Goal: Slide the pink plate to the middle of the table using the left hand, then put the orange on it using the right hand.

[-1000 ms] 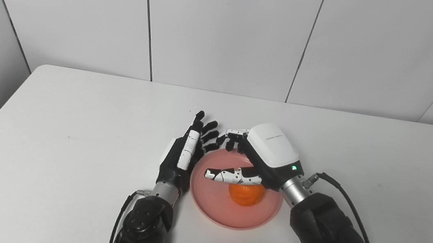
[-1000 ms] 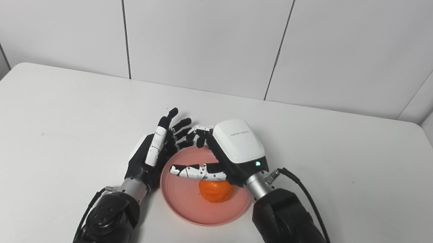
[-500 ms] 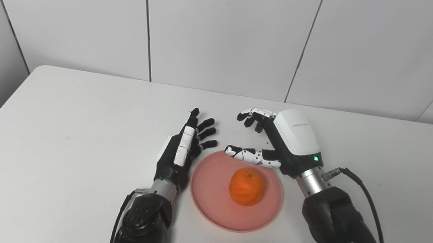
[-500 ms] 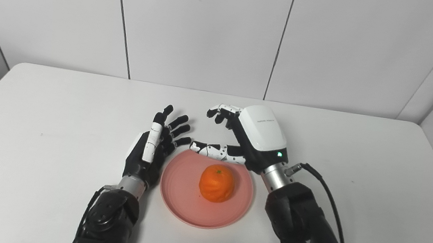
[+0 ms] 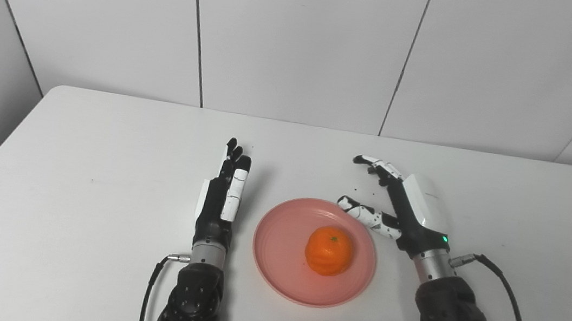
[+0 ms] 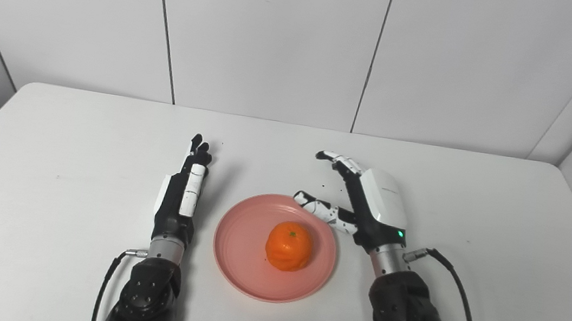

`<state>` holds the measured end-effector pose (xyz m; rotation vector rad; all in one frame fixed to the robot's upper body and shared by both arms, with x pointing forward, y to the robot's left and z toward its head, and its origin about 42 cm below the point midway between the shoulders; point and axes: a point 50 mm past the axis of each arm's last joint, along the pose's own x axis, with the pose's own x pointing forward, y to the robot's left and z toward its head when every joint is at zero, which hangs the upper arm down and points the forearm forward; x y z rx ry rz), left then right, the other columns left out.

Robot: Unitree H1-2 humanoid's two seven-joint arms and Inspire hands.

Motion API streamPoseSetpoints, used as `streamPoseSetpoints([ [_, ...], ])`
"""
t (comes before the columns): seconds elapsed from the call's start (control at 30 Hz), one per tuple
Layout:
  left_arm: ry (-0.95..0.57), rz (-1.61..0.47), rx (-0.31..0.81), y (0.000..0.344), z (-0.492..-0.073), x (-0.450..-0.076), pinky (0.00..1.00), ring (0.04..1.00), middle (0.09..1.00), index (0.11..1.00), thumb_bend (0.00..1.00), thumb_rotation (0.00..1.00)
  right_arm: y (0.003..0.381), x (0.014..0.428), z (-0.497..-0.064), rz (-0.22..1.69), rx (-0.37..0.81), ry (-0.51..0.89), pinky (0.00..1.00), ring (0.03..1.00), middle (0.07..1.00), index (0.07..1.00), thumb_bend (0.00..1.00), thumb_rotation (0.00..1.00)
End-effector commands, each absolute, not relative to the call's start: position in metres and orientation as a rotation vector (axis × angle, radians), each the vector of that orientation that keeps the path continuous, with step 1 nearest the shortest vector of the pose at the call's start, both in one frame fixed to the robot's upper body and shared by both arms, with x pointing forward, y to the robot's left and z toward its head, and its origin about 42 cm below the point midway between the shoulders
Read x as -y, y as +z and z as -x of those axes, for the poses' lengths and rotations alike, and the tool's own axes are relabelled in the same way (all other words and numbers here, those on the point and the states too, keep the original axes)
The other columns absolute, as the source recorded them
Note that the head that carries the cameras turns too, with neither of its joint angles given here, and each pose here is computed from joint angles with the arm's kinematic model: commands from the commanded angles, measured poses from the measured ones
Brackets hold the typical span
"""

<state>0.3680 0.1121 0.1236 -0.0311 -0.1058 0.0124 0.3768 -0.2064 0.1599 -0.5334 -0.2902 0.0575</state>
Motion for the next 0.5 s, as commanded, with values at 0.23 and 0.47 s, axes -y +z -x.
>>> streamPoseSetpoints([
  [0.23, 0.06, -0.035, 0.06, 0.106, -0.35, -0.122, 1.0, 1.0, 1.0, 1.0, 0.68, 1.0, 0.139, 0.205, -0.372, -0.063, 0.12, -0.09, 0.9, 0.913, 0.91, 0.889, 0.82, 1.0],
  [0.47, 0.046, -0.022, -0.006, 0.107, -0.348, -0.122, 1.0, 1.0, 1.0, 1.0, 0.76, 1.0, 0.123, 0.194, -0.359, -0.364, 0.008, -0.114, 0.99, 0.974, 0.98, 0.978, 0.86, 1.0],
])
